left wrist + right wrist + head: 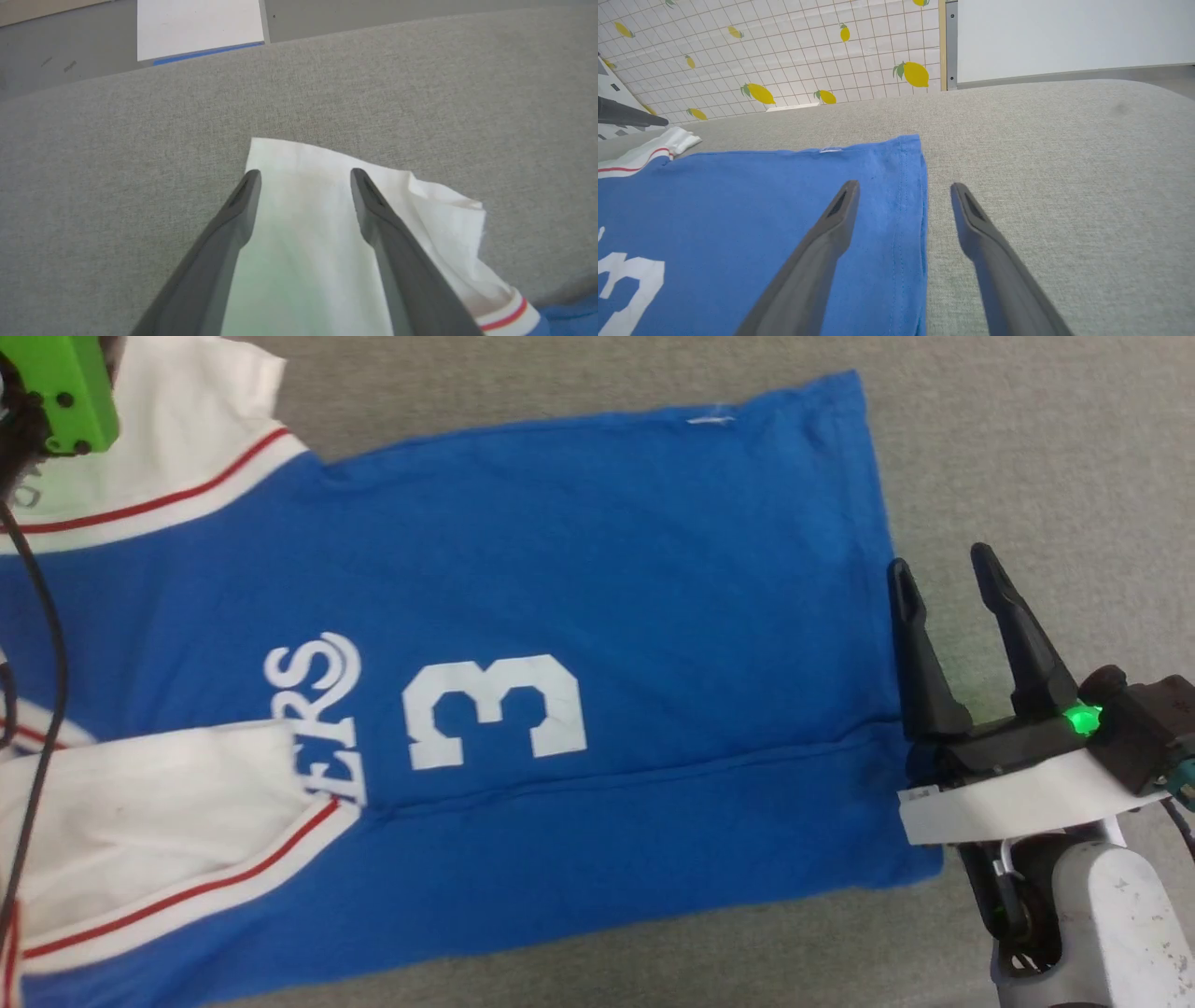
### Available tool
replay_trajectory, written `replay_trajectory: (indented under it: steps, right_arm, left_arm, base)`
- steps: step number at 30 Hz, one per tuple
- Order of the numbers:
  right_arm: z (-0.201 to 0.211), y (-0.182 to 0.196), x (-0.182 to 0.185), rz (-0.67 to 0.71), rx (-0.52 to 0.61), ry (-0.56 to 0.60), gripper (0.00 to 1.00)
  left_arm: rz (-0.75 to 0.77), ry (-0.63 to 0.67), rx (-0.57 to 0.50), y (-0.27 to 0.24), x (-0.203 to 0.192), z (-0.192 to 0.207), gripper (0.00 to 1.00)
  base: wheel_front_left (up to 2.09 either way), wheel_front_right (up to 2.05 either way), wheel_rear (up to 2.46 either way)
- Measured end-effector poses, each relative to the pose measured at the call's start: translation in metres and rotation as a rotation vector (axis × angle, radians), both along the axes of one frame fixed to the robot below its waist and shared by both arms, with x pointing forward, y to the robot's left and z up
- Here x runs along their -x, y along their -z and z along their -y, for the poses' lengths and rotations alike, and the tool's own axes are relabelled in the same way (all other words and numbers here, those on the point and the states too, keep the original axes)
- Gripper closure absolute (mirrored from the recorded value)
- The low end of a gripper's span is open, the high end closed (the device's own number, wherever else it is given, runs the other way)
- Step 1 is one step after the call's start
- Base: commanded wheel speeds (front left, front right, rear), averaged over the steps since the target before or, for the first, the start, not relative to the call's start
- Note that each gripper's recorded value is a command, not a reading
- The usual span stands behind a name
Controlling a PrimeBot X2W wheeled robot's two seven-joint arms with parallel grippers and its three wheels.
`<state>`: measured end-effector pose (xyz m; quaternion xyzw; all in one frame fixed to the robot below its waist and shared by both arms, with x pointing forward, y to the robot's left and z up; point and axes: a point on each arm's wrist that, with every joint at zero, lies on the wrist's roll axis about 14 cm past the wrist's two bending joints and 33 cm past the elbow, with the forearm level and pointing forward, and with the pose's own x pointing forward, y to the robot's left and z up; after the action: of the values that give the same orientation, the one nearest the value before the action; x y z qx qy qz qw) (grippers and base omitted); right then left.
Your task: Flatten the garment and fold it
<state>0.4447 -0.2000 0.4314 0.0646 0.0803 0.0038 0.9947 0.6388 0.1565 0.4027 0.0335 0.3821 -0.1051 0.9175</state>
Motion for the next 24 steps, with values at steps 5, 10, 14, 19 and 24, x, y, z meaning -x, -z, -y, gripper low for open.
replay_trajectory:
  steps: [5,10,14,19,24]
  right_arm:
    - [0.010,0.008,0.002,-0.022,0.014,0.026,0.00]
    - [0.015,0.014,0.004,-0.041,0.025,0.037,0.00]
    - [0.012,0.006,-0.012,-0.010,0.043,0.012,0.00]
    - [0.006,-0.016,-0.052,0.041,0.105,-0.056,0.00]
    - [-0.002,-0.009,-0.090,-0.078,0.135,-0.117,0.00]
  left_arm:
    - [-0.103,-0.060,-0.051,0.029,0.002,-0.006,0.00]
    - [-0.124,-0.076,-0.052,0.035,0.000,-0.005,1.00]
    - [-0.112,-0.063,-0.045,0.036,0.001,-0.002,1.00]
    - [-0.101,-0.065,-0.032,0.035,0.002,-0.003,1.00]
    - [-0.096,-0.066,-0.019,0.034,0.003,-0.003,1.00]
  base:
    - [0.00,0.00,0.00]
    - [0.00,0.00,0.00]
    - [0.00,0.00,0.00]
    - [0.00,0.00,0.00]
    - [0.00,0.00,0.00]
